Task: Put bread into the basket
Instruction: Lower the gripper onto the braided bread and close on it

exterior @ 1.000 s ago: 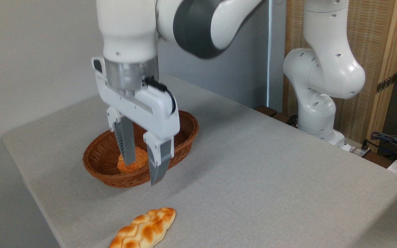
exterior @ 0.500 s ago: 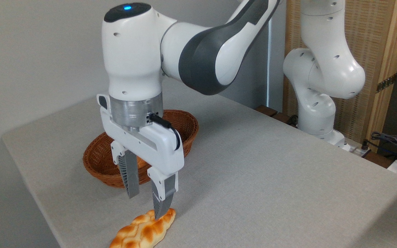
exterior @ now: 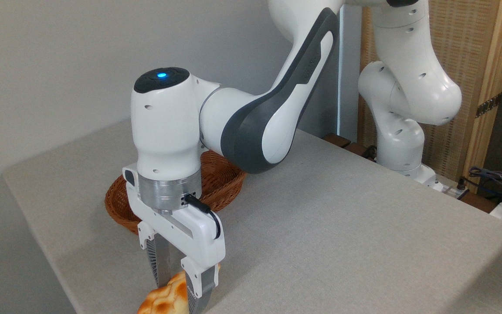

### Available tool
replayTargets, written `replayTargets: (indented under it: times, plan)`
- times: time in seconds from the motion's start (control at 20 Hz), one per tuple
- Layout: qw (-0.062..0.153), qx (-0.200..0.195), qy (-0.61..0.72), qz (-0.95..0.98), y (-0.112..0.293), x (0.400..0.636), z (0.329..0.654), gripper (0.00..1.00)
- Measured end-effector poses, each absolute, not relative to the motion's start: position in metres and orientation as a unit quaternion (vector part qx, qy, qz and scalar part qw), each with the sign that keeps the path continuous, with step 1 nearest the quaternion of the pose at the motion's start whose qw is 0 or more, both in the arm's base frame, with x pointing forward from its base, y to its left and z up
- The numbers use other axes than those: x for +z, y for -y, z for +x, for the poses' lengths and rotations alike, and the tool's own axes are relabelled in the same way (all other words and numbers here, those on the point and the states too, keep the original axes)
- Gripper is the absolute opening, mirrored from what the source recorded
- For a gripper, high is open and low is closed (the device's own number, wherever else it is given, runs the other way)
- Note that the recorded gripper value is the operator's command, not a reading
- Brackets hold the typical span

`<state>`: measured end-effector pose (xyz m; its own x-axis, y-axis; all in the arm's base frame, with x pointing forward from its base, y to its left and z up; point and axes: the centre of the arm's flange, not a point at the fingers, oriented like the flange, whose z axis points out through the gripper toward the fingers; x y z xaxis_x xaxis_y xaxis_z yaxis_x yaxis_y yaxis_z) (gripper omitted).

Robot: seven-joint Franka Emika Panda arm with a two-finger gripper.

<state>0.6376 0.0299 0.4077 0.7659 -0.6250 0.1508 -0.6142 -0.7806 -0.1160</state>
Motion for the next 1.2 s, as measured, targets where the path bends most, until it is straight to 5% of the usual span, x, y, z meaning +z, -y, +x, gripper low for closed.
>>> replayTargets:
  times: [0.2,0.3,1.2]
  plan:
    - [0.030,-0.092,-0.330,-0.939,-0.0294,0.4091,0.6377,0.47]
    - [0.030,-0.092,-0.330,-0.939,-0.0292,0.4091,0.6377,0.38]
    - [0.030,-0.092,-0.332,-0.938,-0.0264,0.4091,0.6378,0.38]
